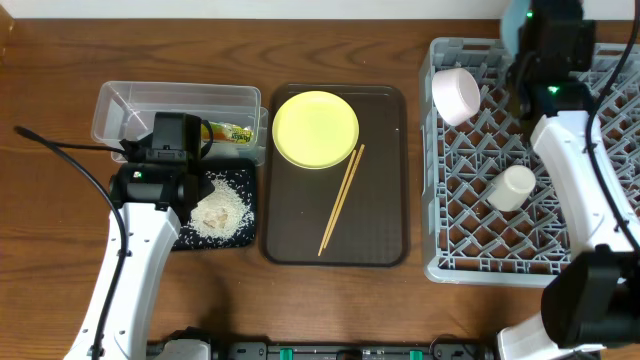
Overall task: Sort waste into correct bins and load items into the dishwasher rack
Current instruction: 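Carry the blue bowl into the rack's back corner and release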
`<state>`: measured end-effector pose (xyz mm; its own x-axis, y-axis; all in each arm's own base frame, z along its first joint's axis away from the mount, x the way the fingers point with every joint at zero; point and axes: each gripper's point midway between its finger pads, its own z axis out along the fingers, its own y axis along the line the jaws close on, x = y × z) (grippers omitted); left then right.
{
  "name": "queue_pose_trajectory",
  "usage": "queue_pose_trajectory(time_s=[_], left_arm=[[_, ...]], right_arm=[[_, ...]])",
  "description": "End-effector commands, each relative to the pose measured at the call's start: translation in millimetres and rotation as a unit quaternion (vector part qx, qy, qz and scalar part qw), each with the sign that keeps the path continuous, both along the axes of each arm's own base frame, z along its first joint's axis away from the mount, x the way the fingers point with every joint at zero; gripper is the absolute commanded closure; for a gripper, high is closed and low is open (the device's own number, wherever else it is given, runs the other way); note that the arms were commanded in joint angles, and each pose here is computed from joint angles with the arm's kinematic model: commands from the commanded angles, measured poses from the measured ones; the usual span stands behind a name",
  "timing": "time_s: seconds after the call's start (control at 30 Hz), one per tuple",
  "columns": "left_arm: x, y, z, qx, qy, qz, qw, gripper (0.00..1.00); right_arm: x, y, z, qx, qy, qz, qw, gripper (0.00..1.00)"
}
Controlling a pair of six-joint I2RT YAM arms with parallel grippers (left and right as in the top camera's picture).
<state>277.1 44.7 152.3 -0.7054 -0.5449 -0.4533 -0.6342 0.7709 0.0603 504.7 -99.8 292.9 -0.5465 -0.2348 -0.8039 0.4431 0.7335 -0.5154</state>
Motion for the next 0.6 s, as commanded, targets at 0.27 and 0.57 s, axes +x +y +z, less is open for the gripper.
queue_pose_trajectory(time_s=[0.27, 0.57], left_arm=[[-1, 5, 3, 0.010, -0.003, 0.009, 1.000, 0.43], [-1, 5, 3, 0.010, -0.003, 0.009, 1.000, 0.43]], right_arm=[[8, -47, -58, -0.100, 0.111, -0.074, 0.986, 0.99], [9, -54, -90, -0.107, 0.135, -0.107, 0.979, 0.99]])
